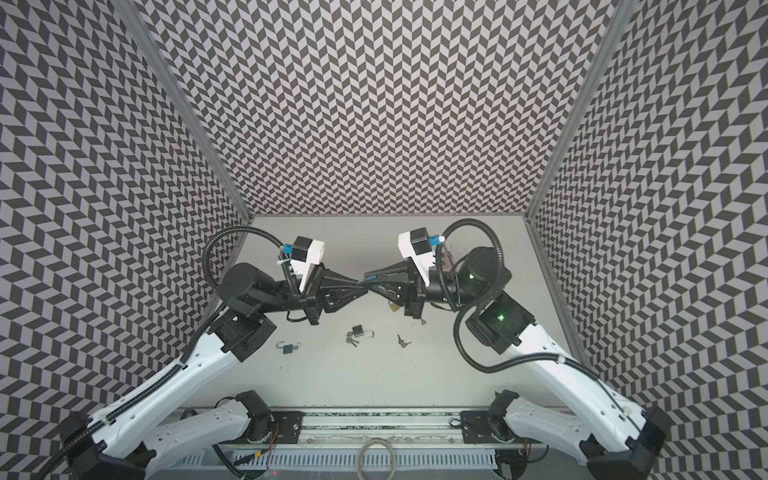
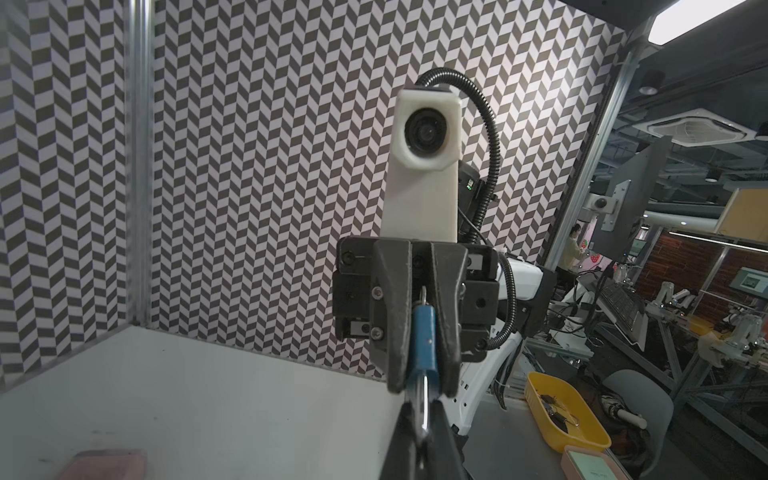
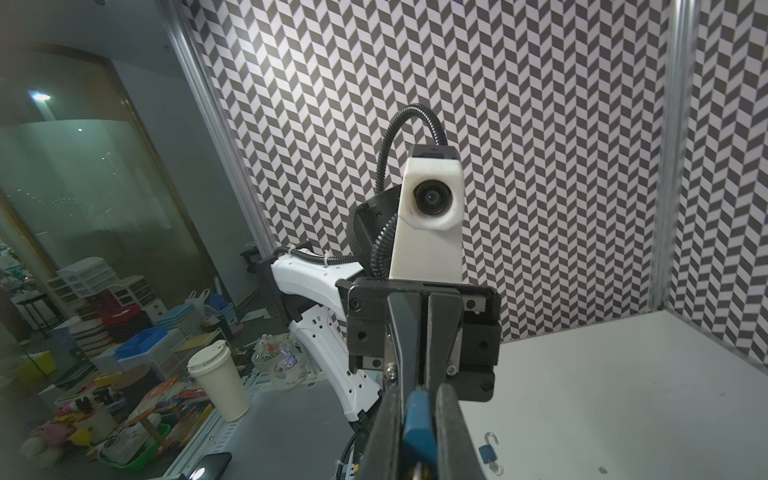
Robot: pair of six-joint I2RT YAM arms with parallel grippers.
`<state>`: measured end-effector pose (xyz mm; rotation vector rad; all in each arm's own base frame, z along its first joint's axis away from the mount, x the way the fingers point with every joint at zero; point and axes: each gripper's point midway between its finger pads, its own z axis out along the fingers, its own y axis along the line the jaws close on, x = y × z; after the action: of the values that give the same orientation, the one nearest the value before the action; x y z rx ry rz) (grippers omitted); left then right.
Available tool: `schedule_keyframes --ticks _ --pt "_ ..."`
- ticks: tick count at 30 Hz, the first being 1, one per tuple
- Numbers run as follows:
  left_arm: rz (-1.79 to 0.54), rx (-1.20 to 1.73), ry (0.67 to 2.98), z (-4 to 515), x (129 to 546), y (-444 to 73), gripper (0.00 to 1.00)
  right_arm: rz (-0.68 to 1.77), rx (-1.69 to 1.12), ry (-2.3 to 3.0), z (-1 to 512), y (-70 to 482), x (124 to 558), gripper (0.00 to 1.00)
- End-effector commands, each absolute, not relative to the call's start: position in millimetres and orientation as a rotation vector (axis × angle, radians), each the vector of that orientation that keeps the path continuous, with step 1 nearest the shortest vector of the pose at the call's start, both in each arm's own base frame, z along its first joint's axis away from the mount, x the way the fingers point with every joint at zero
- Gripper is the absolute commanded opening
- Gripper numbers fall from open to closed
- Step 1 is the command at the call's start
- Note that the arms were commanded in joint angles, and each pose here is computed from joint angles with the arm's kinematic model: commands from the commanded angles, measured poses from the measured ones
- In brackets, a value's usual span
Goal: Lock with the key
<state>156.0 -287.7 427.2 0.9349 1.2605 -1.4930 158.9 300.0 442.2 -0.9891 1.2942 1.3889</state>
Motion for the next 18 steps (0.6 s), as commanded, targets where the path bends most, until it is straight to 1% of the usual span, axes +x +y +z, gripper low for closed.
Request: schedule_keyframes --ticks 1,4,5,9,10,11,13,15,18 --pt "-1.462 0.901 1.25 439.2 158.1 -273.5 0.0 1.396 -0.995 1.314 437.5 290.3 156.2 0.0" --pt "-1.46 0.902 1.252 440.9 157.8 -272.6 0.0 1.413 -0.982 1.293 442.0 287.8 153.1 0.0" --pt "-1.462 0.9 1.256 440.6 158.0 -272.7 0.01 1.418 -0.981 1.286 443.6 287.3 152.2 0.0" --pt "-1.461 0.881 1.263 439.7 159.6 -271.8 0.36 1.419 -0.977 1.286 445.0 286.9 152.0 0.0" --pt "-1.456 0.873 1.262 440.4 160.5 -271.3 0.43 1.419 -0.977 1.285 444.9 286.7 151.6 0.0" --pt "-1.455 0.868 1.267 439.2 161.6 -271.5 0.46 1.42 -0.976 1.282 445.8 286.4 151.2 0.0" --pt "-1.453 0.86 1.273 438.5 163.8 -272.1 0.47 1.422 -0.977 1.285 445.2 286.6 151.5 0.0" --pt "-1.455 0.861 1.275 437.6 165.2 -273.3 0.46 1.423 -0.979 1.288 444.4 287.3 151.6 0.0" --pt "-1.472 0.878 1.27 437.0 163.5 -276.6 0.42 1.423 -0.977 1.292 443.8 287.4 152.5 0.0"
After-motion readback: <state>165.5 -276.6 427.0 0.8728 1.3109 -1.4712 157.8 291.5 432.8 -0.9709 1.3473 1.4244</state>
